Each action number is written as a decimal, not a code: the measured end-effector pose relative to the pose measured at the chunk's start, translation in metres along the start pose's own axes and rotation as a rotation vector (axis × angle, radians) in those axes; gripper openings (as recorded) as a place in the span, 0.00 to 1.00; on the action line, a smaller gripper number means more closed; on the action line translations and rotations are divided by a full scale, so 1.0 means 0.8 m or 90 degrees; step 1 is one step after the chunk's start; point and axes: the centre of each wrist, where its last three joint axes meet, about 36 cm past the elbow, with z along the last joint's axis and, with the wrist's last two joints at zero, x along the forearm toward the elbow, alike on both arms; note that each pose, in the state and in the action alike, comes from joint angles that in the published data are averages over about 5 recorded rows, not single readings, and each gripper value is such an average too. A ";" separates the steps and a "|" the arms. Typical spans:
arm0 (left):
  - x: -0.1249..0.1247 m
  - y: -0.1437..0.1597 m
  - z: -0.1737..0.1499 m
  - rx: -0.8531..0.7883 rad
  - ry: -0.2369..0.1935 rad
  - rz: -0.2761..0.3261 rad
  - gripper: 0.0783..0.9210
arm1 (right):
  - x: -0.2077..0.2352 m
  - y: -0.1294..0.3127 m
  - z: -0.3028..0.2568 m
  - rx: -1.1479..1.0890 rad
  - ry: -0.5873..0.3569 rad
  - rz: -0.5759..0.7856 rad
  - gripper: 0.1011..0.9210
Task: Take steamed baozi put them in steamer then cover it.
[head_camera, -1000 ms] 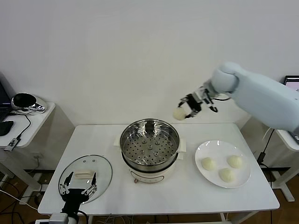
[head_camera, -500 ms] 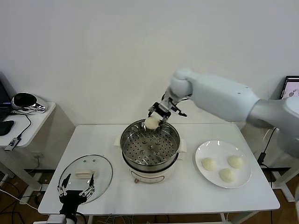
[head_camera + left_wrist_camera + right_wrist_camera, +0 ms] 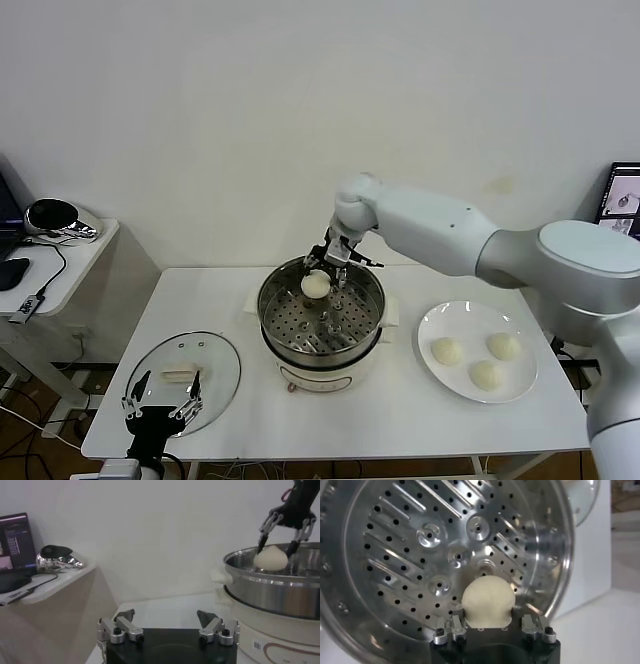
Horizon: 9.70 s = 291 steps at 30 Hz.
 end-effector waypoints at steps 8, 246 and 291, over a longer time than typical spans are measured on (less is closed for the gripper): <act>0.001 -0.001 -0.005 0.006 -0.006 -0.001 0.88 | -0.009 -0.002 0.004 0.035 0.012 -0.008 0.72; 0.010 -0.017 -0.019 -0.006 -0.021 -0.010 0.88 | 0.014 0.503 -0.117 -0.732 0.086 -0.159 0.88; 0.016 -0.021 -0.026 0.000 -0.033 -0.004 0.88 | 0.237 0.255 -0.014 -0.581 0.064 0.061 0.61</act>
